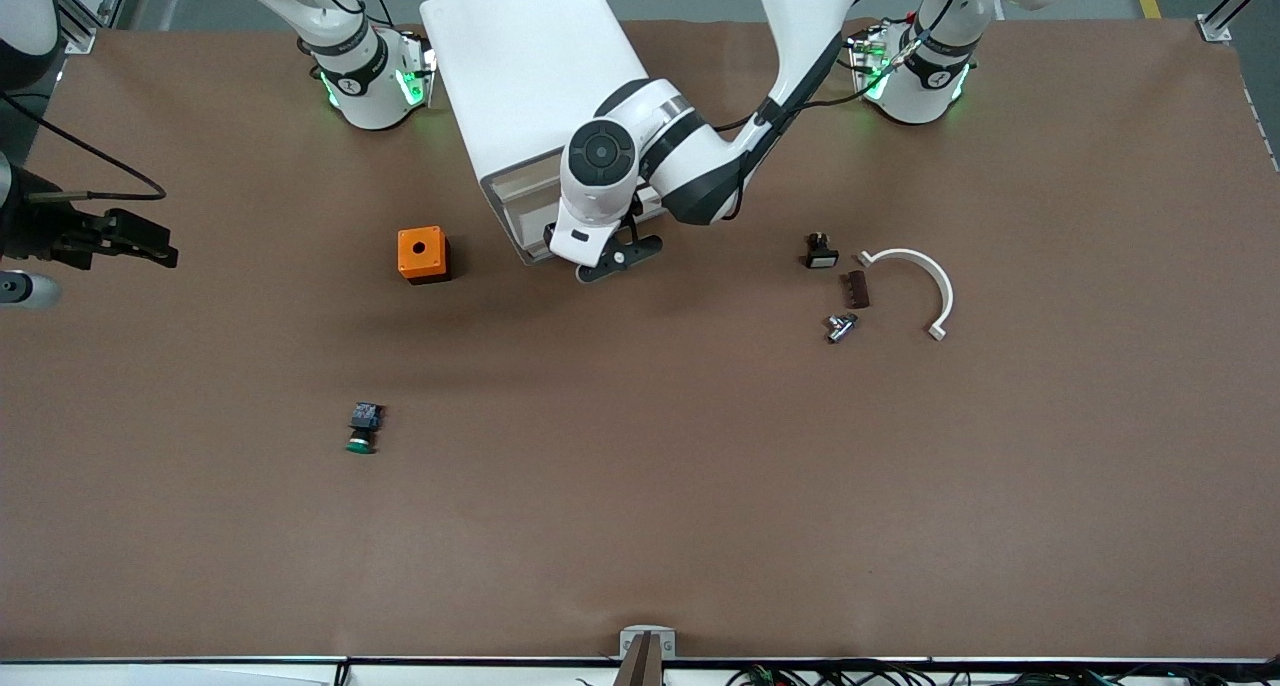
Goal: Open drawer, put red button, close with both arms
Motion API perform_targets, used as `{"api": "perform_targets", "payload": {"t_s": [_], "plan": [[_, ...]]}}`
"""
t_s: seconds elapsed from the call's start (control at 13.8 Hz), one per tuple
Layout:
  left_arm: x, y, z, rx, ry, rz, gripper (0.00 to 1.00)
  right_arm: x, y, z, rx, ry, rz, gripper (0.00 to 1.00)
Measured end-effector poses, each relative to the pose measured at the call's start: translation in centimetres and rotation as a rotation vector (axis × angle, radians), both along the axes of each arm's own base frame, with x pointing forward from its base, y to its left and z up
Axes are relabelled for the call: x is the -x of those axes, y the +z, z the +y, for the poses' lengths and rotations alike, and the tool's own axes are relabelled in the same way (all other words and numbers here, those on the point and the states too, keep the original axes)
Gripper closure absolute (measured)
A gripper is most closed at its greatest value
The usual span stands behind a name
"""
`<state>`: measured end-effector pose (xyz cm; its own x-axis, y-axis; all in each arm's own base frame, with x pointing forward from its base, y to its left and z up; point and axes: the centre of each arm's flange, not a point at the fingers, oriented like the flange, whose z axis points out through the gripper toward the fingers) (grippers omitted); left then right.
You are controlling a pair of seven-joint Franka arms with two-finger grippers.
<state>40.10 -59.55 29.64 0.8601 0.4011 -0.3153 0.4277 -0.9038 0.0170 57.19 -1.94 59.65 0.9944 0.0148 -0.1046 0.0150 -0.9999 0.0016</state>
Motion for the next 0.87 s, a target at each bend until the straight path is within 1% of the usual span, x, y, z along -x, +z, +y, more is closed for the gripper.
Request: {"api": "perform_targets", "payload": {"t_s": [0.22, 0.43, 0.87], "plan": [[1.2, -0.5, -0.8, 0.029, 0.026, 0.064, 0.00, 1.1, 1.1, 0.1, -0.001, 0.000, -0.017, 0.00], [1.4, -0.6, -1.1, 0.055, 0.056, 0.109, 0.00, 2.4, 1.9, 0.1, -0.001, 0.000, -0.035, 0.00], [1.4, -1.0, -1.0, 0.057, 0.062, 0.120, 0.00, 4.3, 3.3, 0.4, -0.002, 0.004, -0.061, 0.00]]}}
